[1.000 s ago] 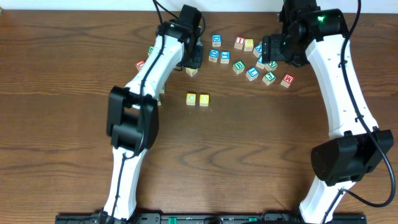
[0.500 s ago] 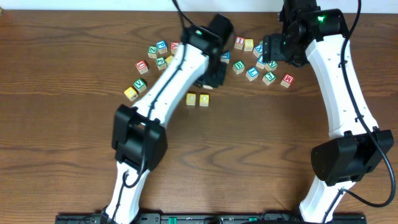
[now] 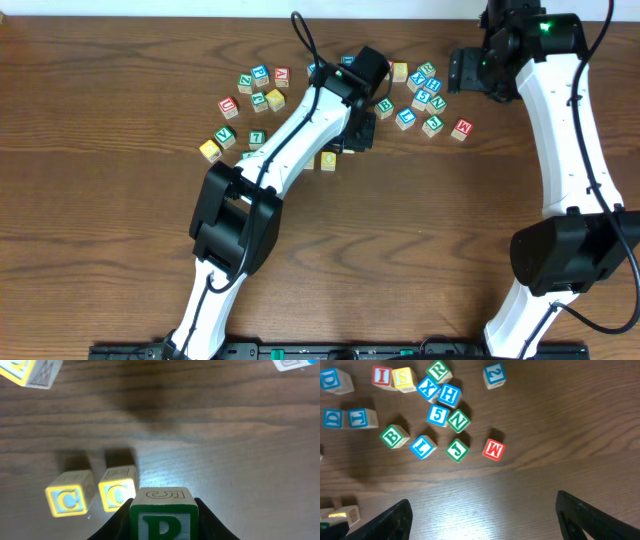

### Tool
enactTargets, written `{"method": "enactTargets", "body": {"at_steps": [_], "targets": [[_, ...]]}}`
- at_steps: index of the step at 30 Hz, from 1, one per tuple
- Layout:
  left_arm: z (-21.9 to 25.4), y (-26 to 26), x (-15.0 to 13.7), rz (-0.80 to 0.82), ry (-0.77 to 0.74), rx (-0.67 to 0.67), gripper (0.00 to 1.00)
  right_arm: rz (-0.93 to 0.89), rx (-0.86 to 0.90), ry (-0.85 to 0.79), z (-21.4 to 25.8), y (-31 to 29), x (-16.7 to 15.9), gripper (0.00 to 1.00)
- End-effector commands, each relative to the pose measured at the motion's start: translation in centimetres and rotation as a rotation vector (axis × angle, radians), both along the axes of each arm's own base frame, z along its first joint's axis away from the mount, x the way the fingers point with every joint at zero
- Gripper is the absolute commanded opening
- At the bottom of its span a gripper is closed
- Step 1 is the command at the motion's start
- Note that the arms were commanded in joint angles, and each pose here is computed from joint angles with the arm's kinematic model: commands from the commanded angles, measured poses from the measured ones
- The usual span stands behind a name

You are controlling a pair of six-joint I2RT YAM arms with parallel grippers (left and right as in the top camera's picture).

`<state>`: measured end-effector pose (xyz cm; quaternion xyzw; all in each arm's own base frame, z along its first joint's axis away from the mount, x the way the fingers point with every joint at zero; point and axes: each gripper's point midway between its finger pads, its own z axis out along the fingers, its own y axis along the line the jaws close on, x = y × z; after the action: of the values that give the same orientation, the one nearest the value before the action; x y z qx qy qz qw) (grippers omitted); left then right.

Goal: Spell out CORL
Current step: 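Carry the R block with the left gripper toward the O block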

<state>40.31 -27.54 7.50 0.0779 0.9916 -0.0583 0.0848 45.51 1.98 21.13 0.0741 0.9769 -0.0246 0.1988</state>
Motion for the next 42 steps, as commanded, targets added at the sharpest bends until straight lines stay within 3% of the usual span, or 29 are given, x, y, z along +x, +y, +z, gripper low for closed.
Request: {"method": "enactTargets", "body": {"at_steps": [1, 19, 42], "targets": [[-2.3, 0.1, -0.2, 0.067, 0.024, 0.003, 0.30, 0.005, -0.015, -0.004, 0.2, -0.3, 0.2, 0.86], [-6.5, 0.1, -0.9, 0.125, -0.011, 0.036, 0.30, 0.010, -0.005, 0.009, 0.0, -0.1, 0.0, 0.87], [-6.4, -0.3, -0.8, 0.121, -0.016, 0.022, 0.32, 0.013, 0.002, 0.010, 0.0, 0.0, -0.1, 0.87]]}}
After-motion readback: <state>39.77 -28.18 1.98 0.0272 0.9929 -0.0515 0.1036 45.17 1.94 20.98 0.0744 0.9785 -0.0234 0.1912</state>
